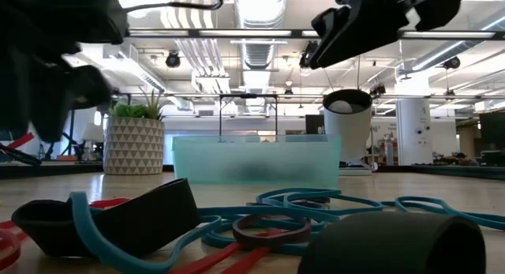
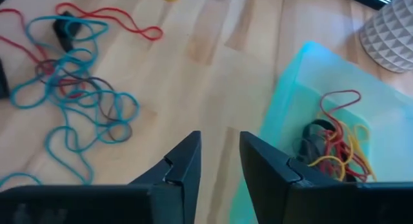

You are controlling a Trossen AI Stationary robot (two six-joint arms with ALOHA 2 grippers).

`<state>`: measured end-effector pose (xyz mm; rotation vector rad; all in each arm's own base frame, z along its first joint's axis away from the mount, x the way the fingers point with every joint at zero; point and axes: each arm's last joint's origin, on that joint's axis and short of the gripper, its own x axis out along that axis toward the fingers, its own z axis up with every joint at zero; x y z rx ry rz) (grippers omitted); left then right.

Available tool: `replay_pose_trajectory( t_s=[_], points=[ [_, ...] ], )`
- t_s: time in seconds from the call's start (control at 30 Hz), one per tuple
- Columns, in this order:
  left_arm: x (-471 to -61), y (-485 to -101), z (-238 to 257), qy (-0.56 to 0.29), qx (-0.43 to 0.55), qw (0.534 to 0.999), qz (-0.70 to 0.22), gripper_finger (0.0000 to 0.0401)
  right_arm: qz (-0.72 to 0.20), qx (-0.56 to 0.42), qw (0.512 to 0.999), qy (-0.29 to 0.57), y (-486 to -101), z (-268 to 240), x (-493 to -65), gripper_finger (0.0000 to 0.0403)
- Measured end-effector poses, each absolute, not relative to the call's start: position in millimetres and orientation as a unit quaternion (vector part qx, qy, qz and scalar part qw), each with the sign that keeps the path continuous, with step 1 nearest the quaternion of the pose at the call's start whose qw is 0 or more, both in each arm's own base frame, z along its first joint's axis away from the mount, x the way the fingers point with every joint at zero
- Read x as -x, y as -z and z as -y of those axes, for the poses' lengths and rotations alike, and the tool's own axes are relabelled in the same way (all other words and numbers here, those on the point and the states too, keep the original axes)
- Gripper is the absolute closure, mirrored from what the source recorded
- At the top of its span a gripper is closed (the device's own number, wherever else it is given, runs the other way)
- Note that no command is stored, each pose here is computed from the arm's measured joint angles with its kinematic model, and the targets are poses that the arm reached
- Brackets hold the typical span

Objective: Pick and place rubber bands into bin
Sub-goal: Put the yellow rubber band into the green bin

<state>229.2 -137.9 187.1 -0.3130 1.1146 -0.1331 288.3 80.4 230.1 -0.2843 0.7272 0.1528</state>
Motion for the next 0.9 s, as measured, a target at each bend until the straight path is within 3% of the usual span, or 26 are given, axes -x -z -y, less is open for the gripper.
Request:
replay_pose_trajectory(
  t_s=[0.37,0.9],
  points=[
    [-218,-179,147,-0.033,0.317,0.766,-0.558,0.0258,-0.359,0.119,0.923,-0.070,-226,-86,-284,0.0319],
    [-229,-145,164,-0.055,0.316,0.699,-0.639,0.0258,-0.377,0.122,0.915,-0.070,-212,-84,-278,0.0329]
  ],
)
